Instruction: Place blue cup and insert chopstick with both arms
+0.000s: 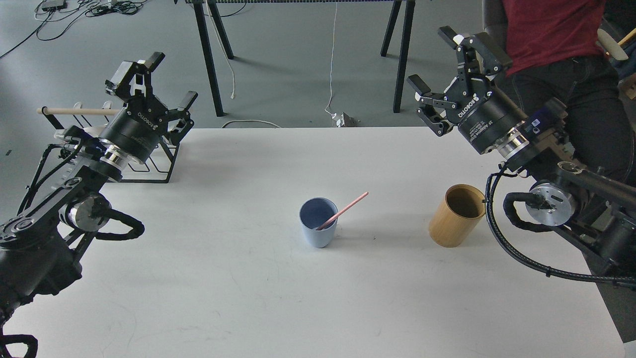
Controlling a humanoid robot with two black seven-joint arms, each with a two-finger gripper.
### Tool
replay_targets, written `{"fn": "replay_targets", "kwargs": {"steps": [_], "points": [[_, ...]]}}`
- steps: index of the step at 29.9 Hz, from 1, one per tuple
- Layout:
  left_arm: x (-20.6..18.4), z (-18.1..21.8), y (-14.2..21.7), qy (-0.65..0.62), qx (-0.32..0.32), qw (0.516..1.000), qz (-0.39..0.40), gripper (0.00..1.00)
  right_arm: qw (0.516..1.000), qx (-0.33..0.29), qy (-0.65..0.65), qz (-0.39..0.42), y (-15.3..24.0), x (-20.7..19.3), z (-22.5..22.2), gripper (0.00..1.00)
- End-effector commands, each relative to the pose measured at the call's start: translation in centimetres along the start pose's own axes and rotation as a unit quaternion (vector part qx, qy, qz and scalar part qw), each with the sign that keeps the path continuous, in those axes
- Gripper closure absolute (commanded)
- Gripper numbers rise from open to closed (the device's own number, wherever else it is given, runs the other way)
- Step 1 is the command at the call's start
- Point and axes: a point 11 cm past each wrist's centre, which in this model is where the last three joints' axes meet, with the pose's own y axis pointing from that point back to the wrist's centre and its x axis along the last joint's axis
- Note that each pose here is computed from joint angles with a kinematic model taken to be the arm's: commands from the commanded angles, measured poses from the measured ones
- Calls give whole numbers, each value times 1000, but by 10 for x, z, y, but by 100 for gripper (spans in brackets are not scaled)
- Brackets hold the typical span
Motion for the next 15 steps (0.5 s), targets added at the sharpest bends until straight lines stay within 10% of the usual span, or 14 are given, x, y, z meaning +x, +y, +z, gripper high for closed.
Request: {"fn": "replay_targets", "kwargs": {"steps": [1,15], "points": [[3,1,2,1,-1,1000,4,2,1000,2,-5,-2,0,0,-1,3],[11,4,9,9,-8,1000,19,2,997,44,-59,3,-18,-17,6,3]]}}
